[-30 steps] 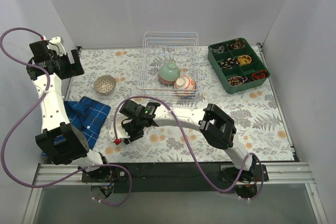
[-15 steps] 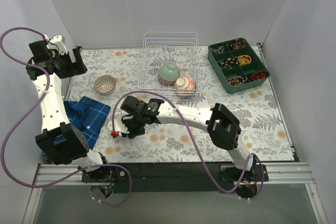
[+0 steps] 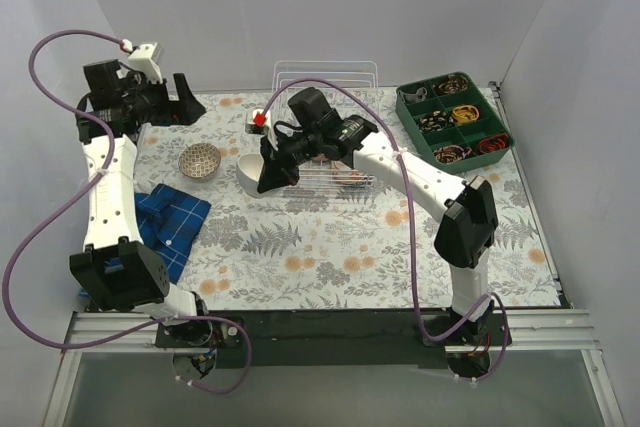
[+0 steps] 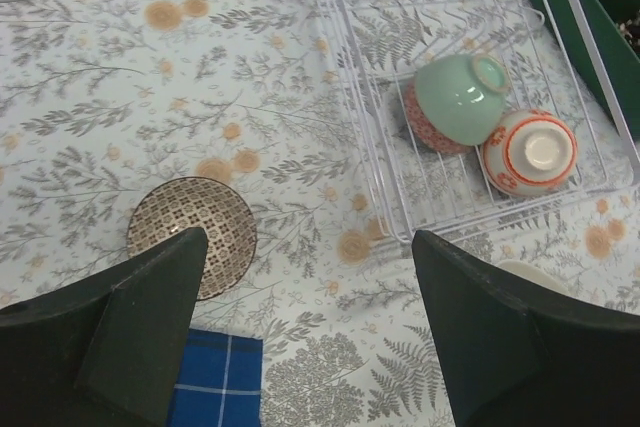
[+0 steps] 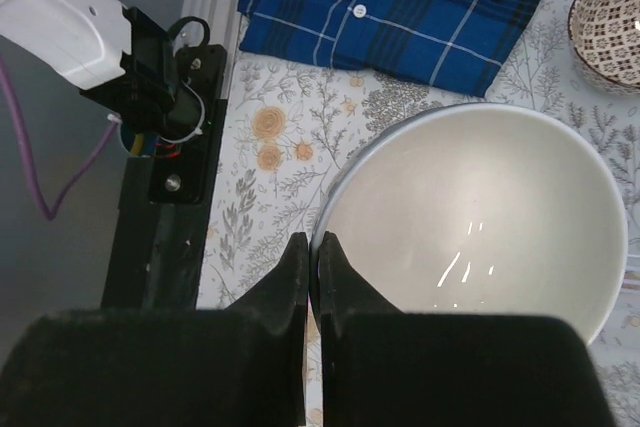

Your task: Load the bowls into the dish rack

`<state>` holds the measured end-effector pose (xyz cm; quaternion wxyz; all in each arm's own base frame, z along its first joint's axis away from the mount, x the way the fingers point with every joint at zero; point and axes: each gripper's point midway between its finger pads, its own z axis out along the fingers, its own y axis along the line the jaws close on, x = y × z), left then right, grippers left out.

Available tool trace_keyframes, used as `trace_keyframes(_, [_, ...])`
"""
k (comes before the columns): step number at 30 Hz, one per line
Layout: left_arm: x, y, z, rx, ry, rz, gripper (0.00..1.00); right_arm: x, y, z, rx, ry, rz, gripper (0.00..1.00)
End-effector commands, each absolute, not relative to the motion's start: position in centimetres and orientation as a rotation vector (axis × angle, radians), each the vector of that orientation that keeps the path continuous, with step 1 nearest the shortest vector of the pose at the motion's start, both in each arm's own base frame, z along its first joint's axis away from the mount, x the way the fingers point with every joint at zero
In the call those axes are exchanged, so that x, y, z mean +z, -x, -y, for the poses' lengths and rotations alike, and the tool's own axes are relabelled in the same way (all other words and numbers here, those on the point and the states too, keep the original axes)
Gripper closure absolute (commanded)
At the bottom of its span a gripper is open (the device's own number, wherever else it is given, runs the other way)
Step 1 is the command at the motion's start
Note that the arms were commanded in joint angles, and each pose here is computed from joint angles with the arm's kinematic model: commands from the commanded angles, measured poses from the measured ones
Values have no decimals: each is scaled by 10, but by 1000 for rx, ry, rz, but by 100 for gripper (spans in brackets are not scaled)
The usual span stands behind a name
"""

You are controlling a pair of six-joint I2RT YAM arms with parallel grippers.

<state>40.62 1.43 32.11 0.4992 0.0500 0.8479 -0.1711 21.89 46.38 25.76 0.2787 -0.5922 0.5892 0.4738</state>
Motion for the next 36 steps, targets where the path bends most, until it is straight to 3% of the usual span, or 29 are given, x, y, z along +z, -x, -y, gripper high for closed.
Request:
trace_keyframes(1, [310, -415, -7, -372, -164, -2044, 16, 287, -217, -480, 1418, 1557, -1479, 99])
trace_keyframes(10, [211, -420, -5, -333, -250, -2286, 37, 214, -249, -467, 936, 1738, -1487, 99])
trace_keyframes(15, [168, -420, 4, -262, -334, -2394, 44, 189, -250, -448, 777, 1853, -1411, 99])
trace_keyframes(23, [134, -432, -4, -152, -341, -2469, 50, 164, -238, -435, 736, 1942, -1364, 99])
trace_keyframes(36, [94, -439, 1, -73, -441, -2533, 69, 132, -211, -426, 698, 2038, -1382, 99])
